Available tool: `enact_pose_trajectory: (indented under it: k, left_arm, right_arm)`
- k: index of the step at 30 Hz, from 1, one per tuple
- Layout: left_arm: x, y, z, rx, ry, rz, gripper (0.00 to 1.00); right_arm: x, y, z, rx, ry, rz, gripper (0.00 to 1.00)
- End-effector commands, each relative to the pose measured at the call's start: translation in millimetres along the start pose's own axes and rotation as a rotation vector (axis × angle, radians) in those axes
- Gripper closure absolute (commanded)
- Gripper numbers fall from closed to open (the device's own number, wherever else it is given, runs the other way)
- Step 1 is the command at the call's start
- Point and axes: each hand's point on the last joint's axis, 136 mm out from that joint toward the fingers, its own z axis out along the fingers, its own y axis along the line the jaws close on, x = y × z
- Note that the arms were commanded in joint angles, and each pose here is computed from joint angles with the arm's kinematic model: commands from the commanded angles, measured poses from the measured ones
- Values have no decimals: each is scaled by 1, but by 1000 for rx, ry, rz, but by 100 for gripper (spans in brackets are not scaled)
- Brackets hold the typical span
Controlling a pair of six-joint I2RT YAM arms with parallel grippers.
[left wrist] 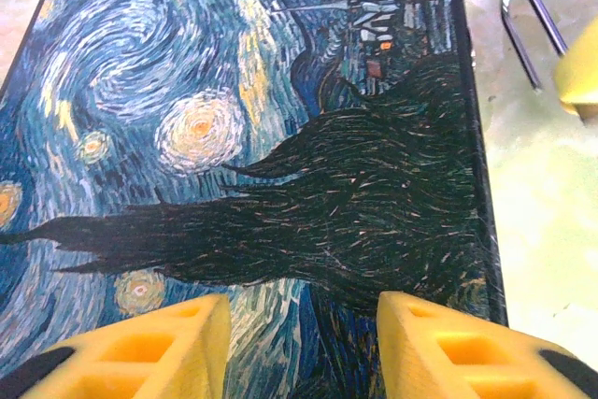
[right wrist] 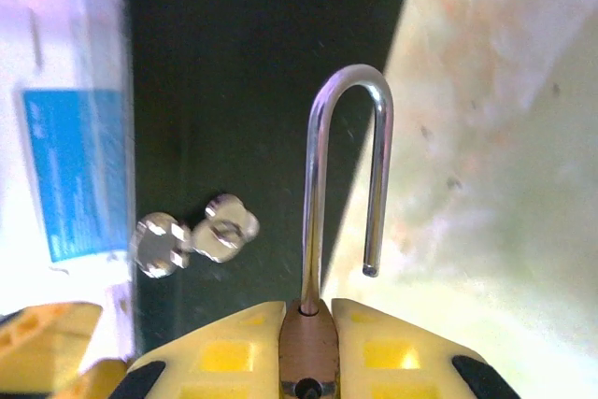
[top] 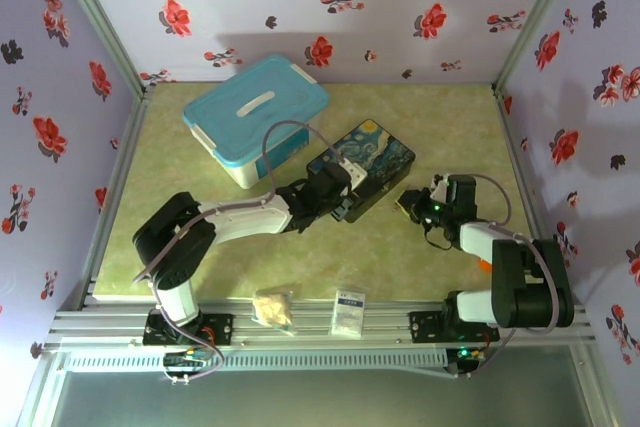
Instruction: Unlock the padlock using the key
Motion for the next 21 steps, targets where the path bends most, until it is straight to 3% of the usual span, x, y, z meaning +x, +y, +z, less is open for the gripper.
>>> enact_pose_trajectory:
  k: [1,9,17,21]
  left_arm:
    - [75,29,-1,-102,279,35,53]
    - [62,58,-16,-158,228,-59,52]
    - [59,63,-19,-163,205,-70,51]
    - [55,67,-21,-169,183,-87,47]
  right_arm:
    - [29,-10,0,33,148,26,96]
    - [46,-39,-5,183,188,30,96]
    - [50,-52,-17,254,173,33,93]
    - [49,-69,-28,380,157,11,90]
